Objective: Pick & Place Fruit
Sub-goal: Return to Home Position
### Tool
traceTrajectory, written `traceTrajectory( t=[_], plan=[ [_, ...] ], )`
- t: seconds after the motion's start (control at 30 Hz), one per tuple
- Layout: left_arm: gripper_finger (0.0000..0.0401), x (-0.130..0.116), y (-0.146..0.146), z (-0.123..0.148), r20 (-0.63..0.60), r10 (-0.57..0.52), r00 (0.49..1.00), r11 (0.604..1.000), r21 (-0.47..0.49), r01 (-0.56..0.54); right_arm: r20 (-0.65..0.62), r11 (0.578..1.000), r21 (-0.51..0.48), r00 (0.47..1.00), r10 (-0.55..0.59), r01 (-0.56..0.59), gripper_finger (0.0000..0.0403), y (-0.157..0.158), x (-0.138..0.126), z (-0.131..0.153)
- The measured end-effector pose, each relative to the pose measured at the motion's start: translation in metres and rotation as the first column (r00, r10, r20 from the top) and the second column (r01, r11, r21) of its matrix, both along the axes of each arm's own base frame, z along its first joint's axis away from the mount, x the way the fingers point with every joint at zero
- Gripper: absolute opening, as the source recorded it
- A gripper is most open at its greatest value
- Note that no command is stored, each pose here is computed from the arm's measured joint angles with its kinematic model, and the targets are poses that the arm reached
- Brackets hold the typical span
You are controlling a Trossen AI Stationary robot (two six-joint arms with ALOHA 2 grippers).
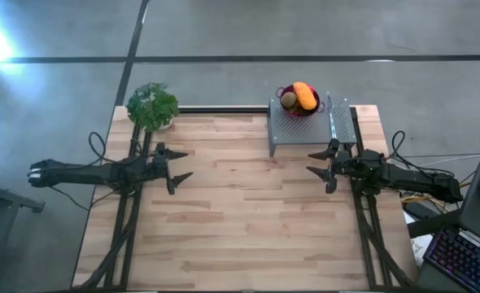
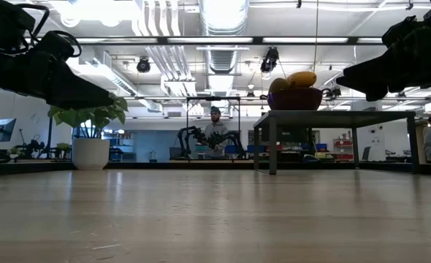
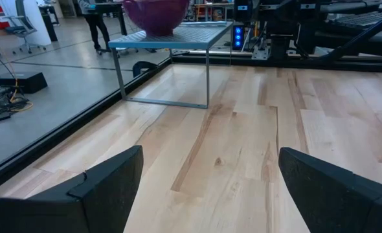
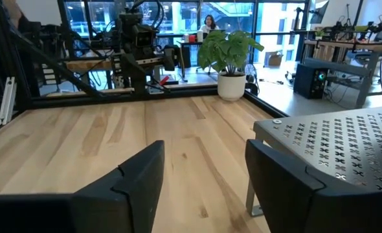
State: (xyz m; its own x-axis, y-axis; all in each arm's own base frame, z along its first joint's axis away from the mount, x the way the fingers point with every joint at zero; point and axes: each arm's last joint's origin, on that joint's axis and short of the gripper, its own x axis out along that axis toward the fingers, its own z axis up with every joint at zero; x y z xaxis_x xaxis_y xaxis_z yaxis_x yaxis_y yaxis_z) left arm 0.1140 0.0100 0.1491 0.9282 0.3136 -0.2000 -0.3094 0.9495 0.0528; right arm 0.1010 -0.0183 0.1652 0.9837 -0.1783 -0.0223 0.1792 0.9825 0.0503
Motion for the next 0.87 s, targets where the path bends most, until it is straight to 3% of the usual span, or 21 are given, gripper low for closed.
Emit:
traceTrajectory(
  t=[0.3, 0.87],
  plan=[
    [0.0365, 0.0000, 0.0000, 0.0000, 0.000, 0.000, 1.000, 1.000, 0.000, 0.000, 0.000, 1.000, 0.000, 1.000, 0.000, 0.000, 0.0204, 0.0000, 0.0000, 0.0000],
    [0.0365, 0.0000, 0.0000, 0.0000, 0.000, 0.000, 1.000, 1.000, 0.000, 0.000, 0.000, 1.000, 0.000, 1.000, 0.000, 0.000, 0.0252, 0.0000, 0.0000, 0.0000]
  ],
)
